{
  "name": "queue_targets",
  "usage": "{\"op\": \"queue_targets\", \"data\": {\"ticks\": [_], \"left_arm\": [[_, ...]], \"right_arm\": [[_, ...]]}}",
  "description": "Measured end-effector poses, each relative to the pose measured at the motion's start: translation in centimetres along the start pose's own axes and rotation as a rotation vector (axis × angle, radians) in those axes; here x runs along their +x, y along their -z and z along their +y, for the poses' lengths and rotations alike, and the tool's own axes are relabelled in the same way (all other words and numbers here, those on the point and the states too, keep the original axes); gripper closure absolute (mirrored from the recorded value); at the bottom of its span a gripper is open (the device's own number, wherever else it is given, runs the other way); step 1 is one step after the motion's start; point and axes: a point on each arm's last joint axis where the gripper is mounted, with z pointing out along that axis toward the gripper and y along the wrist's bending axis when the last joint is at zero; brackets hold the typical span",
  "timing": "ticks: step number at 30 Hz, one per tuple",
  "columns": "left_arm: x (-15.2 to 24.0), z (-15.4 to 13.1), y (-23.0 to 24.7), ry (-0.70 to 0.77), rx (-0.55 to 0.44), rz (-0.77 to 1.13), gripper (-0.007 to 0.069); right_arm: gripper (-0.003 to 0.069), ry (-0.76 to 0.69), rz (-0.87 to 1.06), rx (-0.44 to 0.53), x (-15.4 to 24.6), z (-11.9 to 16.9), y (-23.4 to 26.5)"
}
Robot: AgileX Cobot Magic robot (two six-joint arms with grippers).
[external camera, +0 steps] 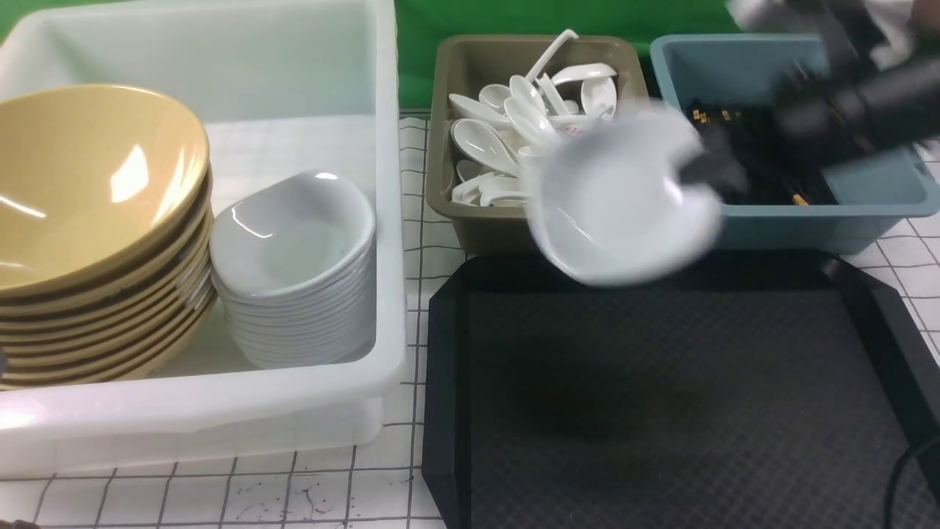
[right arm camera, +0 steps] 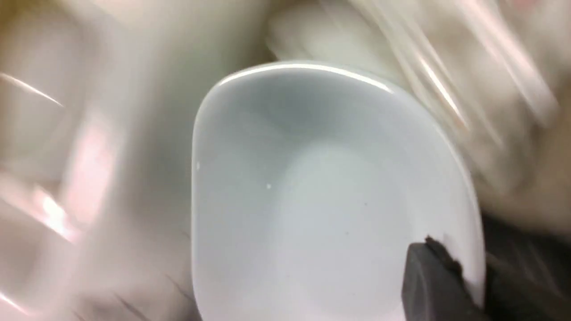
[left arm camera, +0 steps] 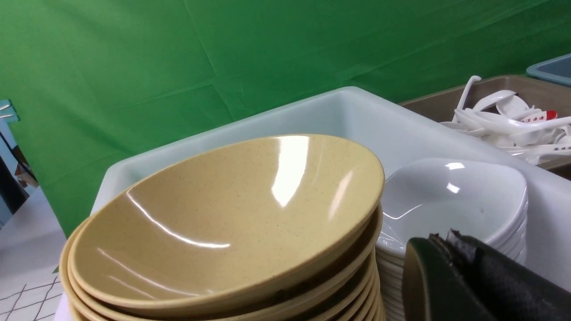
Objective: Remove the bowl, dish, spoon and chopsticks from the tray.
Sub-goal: Use the right arm to put the plate into the large storage box on the left
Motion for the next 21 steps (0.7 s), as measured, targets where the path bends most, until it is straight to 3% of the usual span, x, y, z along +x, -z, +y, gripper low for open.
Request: {"op": "queue_targets", "data": {"ticks": [2,4,7,11,13,18,20,21], "left_arm": [[0.0,0.0,0.0,0.000,0.001,-0.004,0.0638],[-0.1,0.0,0.0,0.001,0.002,-0.007,0.0638],[-0.1,0.0,0.0,0.001,0.002,-0.008,0.0638],[-0.1,0.0,0.0,0.001,0.002,-0.008,0.0638],[-0.1,0.0,0.0,0.001,0.002,-0.008,0.0638],[-0.1,0.0,0.0,-0.008,-0.001,-0.010,0.0638],[-0.1,0.0,0.0,-0.009,-0.001,-0.010,0.0638],[-0.1,0.0,0.0,-0.011,-0.002,-0.010,0.0638]], "right_arm": [[0.0589,0.043,-0.059,-0.031,-0.9,2.2,-0.7],[0.0589,0.104,-0.134,-0.092,-2.0,6.2,-3.5],[0.0578,0.131,-0.109,-0.143,-1.8,9.0,-8.3],[0.0510,0.141,-0.071,-0.164,-1.5,10.0,-12.0],[0.0427,0.134,-0.070,-0.166,-1.7,9.9,-13.2],[0.0283,0.149,-0.078,-0.193,-3.4,10.1,-11.3],[0.0284,0.179,-0.076,-0.195,-4.0,10.0,-9.9],[0.0321,0.242,-0.088,-0.167,-5.4,9.3,-6.6]]}}
